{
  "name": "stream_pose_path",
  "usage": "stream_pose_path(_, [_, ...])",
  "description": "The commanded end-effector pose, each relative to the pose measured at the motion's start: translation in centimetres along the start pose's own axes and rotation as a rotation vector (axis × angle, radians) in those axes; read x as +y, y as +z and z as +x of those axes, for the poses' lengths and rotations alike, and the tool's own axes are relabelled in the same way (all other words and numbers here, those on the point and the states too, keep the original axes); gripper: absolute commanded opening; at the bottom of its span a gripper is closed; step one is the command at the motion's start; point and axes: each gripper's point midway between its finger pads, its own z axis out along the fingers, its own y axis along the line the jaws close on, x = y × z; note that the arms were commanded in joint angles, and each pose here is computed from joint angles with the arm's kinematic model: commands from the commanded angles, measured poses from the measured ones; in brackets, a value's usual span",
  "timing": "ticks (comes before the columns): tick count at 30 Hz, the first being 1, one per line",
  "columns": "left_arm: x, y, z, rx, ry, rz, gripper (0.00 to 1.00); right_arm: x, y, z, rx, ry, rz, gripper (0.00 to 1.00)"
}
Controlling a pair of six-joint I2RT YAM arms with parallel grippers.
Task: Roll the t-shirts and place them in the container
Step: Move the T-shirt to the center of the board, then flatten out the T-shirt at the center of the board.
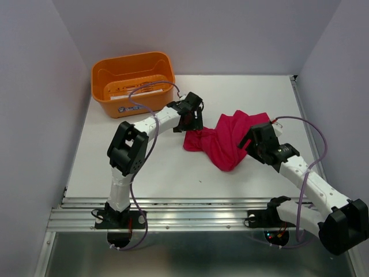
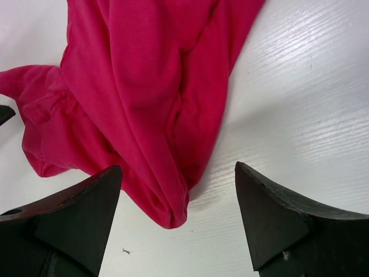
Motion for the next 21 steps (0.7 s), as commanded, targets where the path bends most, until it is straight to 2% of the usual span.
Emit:
stream_pose_path(1, [0.2,0.1,-3.3,-0.127,-0.103,-0.076,0.9,0.8,-1.1,-1.5,-0.052,0.015,-0.039,0.84])
stream_pose_path(8, [-0.4,3.4,-4.7,-0.176,-0.131,-0.067,0.87,0.6,-1.4,-0.9,-0.039,0.015,-0.057,0.84])
stream_pose_path(12, [-1.1,4.9,-4.5,-0.165,-0.128,-0.049,0.8,0.4,-1.6,-0.7,-0.037,0.024,-0.066,0.84])
stream_pose_path(16, [-1.1,5.5,-4.8,-0.167,-0.132,-0.069,0.54,0.0,-1.9,-0.7,-0.041,0.023,-0.057,0.84])
stream_pose_path(17, [-1.0,5.3,-5.0,-0.172,-0.132,-0.076,0.39,-0.2,-2.1,-0.8,-0.045,0.021,-0.055,0.84])
stream_pose_path(18, [-1.1,4.4,-5.6,-0.192,-0.135,-0.07,0.31,-0.2,-2.2,-0.9,-0.051,0.02,-0.055,0.84])
stream_pose_path(20, [-0.9,3.1,-6.3,-0.216,-0.135,-0.074,0.07,-0.5,-2.2,-0.8,-0.054,0.015,-0.05,0.84])
stream_pose_path(21, [-0.6,2.3,-6.4,-0.216,-0.13,-0.084,0.0,-0.5,-2.2,-0.8,-0.055,0.014,-0.049,0.84])
